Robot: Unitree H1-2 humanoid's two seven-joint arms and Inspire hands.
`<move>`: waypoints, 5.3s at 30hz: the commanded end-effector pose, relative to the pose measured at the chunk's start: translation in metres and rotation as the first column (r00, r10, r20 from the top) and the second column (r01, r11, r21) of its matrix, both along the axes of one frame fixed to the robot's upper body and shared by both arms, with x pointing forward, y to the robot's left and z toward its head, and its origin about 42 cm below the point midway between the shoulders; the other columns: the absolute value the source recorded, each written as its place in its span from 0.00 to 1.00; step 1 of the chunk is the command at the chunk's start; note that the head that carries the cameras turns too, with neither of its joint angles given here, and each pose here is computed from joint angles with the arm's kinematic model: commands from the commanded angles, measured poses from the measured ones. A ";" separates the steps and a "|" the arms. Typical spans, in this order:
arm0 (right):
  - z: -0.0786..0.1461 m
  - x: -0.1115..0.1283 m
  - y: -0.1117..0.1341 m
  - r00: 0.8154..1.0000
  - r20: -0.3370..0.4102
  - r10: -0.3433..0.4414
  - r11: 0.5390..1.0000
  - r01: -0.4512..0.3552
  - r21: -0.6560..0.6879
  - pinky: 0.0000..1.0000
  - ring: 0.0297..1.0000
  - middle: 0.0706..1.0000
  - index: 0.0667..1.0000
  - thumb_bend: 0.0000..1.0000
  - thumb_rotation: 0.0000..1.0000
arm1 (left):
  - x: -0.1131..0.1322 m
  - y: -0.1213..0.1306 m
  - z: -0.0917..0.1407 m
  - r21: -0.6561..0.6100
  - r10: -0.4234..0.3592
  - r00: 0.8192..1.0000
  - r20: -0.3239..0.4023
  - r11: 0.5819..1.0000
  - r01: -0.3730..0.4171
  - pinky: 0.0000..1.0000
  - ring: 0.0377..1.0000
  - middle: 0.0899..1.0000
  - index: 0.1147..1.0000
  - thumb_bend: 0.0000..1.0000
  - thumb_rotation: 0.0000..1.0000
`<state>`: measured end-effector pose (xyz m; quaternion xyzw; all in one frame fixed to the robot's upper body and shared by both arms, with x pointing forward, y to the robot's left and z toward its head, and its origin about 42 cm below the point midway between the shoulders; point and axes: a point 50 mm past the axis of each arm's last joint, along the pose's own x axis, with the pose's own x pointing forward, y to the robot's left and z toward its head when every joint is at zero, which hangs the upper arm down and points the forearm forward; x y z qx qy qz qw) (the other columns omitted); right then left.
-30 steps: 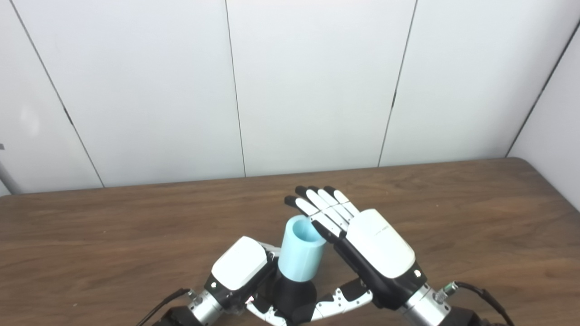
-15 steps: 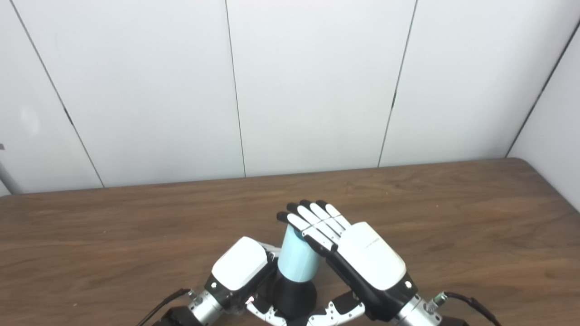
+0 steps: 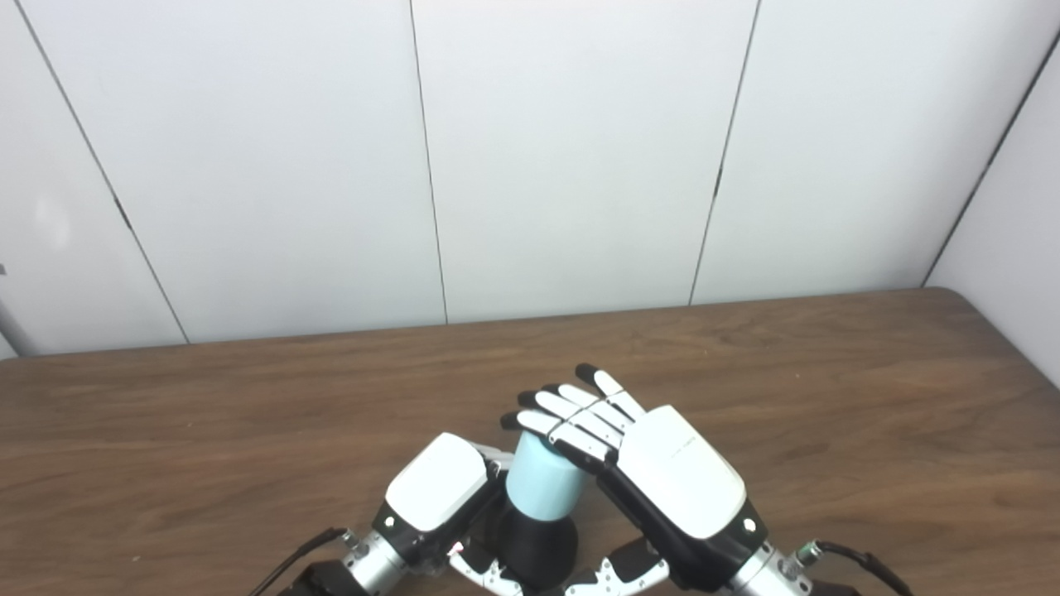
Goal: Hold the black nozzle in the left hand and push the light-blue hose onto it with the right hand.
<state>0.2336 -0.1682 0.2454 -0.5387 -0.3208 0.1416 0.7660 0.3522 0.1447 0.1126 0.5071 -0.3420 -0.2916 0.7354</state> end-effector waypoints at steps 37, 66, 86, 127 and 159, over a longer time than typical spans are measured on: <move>-0.038 0.004 -0.002 1.000 -0.014 0.025 0.956 -0.028 -0.292 0.87 0.95 0.93 0.86 0.78 0.78 | -0.056 0.006 -0.072 0.034 0.015 0.968 -0.251 0.999 -0.007 0.23 0.28 0.39 0.44 0.52 0.00; -0.051 -0.007 0.001 0.990 -0.124 0.074 0.936 -0.111 -0.333 0.81 0.89 0.89 0.83 0.81 0.80 | -0.054 0.006 -0.073 0.018 0.023 0.964 -0.266 1.000 -0.018 0.22 0.27 0.38 0.45 0.52 0.00; -0.062 -0.007 0.003 0.984 -0.179 0.024 0.921 -0.091 -0.378 0.88 0.97 0.98 0.91 0.82 0.91 | -0.054 0.007 -0.072 0.030 0.021 0.965 -0.263 0.999 -0.014 0.28 0.34 0.42 0.43 0.52 0.00; -0.059 -0.005 0.004 0.980 -0.188 0.063 0.960 -0.111 -0.258 0.87 0.96 0.97 0.91 0.85 0.82 | -0.055 0.008 -0.071 0.026 0.021 0.965 -0.261 1.000 -0.015 0.25 0.31 0.41 0.43 0.52 0.00; -0.027 0.013 0.006 0.985 0.175 0.009 0.995 -0.027 0.098 0.84 0.89 0.89 0.82 0.85 0.78 | -0.052 0.007 -0.077 0.028 0.027 0.965 -0.263 0.999 -0.020 0.13 0.16 0.42 0.42 0.53 0.00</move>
